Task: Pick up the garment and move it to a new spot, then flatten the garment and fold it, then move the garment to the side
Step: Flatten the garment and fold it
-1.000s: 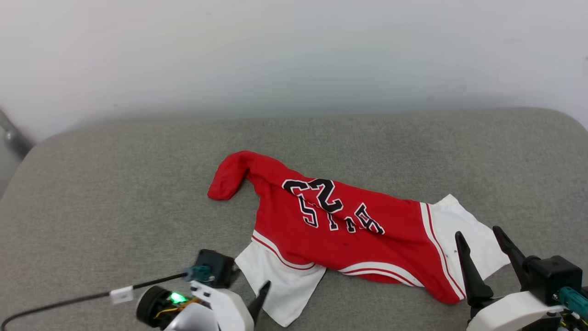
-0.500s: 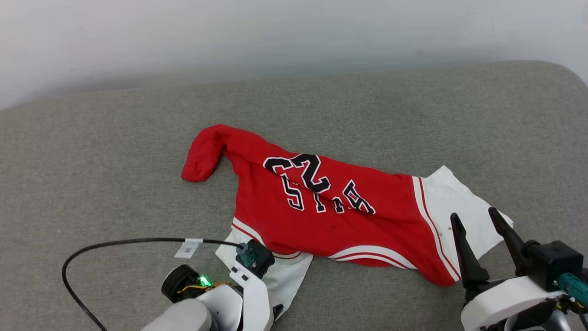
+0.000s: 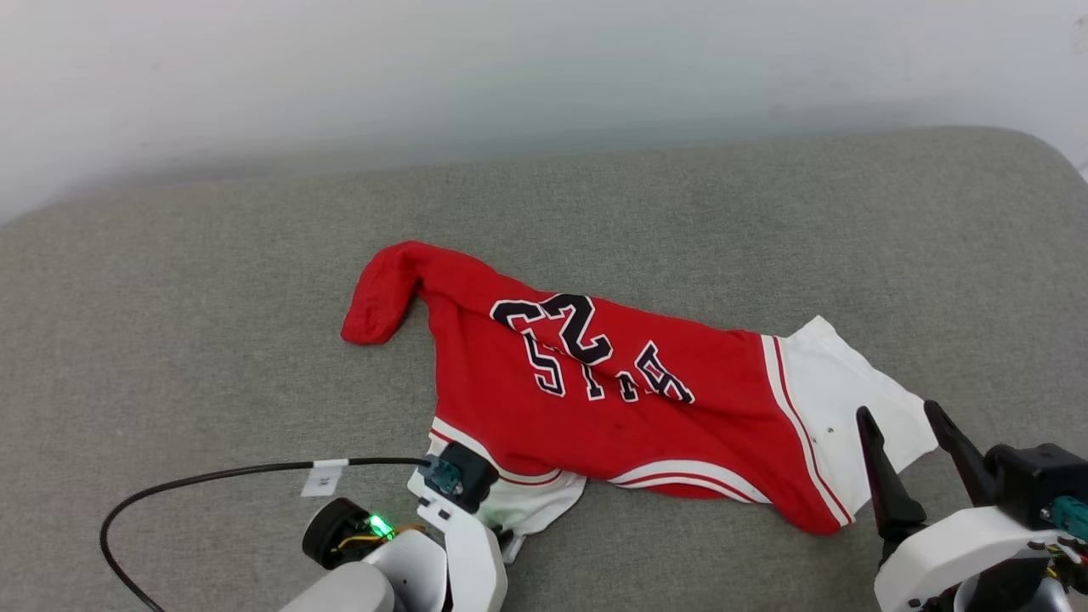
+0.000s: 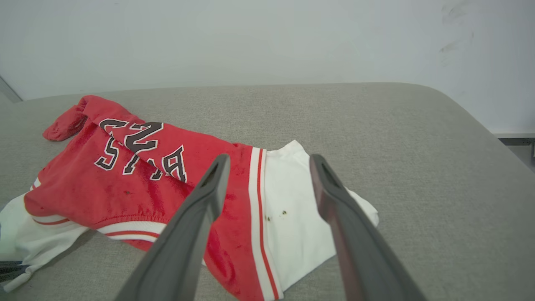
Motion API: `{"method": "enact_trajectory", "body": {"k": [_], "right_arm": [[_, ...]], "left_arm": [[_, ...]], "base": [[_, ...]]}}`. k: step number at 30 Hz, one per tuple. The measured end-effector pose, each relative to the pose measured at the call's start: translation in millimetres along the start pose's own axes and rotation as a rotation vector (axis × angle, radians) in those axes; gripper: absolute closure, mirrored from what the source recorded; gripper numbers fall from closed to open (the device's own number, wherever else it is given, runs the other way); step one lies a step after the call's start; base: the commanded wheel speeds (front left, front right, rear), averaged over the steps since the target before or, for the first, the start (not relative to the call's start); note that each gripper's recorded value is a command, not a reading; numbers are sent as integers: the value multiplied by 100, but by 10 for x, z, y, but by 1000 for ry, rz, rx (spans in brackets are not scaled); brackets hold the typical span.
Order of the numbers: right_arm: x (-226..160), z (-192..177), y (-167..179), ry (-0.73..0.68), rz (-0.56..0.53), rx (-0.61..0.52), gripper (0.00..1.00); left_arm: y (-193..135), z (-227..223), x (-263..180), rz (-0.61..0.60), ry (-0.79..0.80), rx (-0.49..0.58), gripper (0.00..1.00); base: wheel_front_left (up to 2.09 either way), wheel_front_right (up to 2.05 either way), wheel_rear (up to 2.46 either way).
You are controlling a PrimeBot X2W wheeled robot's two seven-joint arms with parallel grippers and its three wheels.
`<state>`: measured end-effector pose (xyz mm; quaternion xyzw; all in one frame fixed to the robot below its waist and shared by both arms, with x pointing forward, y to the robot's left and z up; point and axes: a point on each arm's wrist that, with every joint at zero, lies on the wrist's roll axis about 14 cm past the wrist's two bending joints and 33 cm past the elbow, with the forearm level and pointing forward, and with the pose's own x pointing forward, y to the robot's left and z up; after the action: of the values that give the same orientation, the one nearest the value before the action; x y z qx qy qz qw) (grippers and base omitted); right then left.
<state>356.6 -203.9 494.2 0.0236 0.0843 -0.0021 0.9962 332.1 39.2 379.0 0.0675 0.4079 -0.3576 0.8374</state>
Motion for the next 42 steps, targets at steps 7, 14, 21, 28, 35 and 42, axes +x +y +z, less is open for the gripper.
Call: {"method": "enact_trajectory", "body": {"k": [7, 14, 21, 28, 35, 42], "right_arm": [[-113, -394, -229, 202, -55, 70, 0], [-203, -830, -606, 497, -136, 143, 0], [138, -859, -745, 621, -149, 164, 0], [424, -1112, -808, 766, -162, 175, 0], [504, -1296, -708, 877, -134, 216, 100], [510, -1111, -668, 827, -109, 217, 100]], "left_arm": [[227, 433, -365, 143, -253, -30, 100], [341, 685, -676, 216, -404, -49, 100], [453, 775, -671, 226, -433, -64, 100], [628, 725, -531, 235, -415, -105, 100], [731, 553, -423, 239, -367, -162, 100], [730, 515, -485, 254, -380, -187, 100]], "base": [[0, 0, 0], [0, 0, 0], [0, 0, 0], [0, 0, 0], [0, 0, 0], [0, 0, 0]]}}
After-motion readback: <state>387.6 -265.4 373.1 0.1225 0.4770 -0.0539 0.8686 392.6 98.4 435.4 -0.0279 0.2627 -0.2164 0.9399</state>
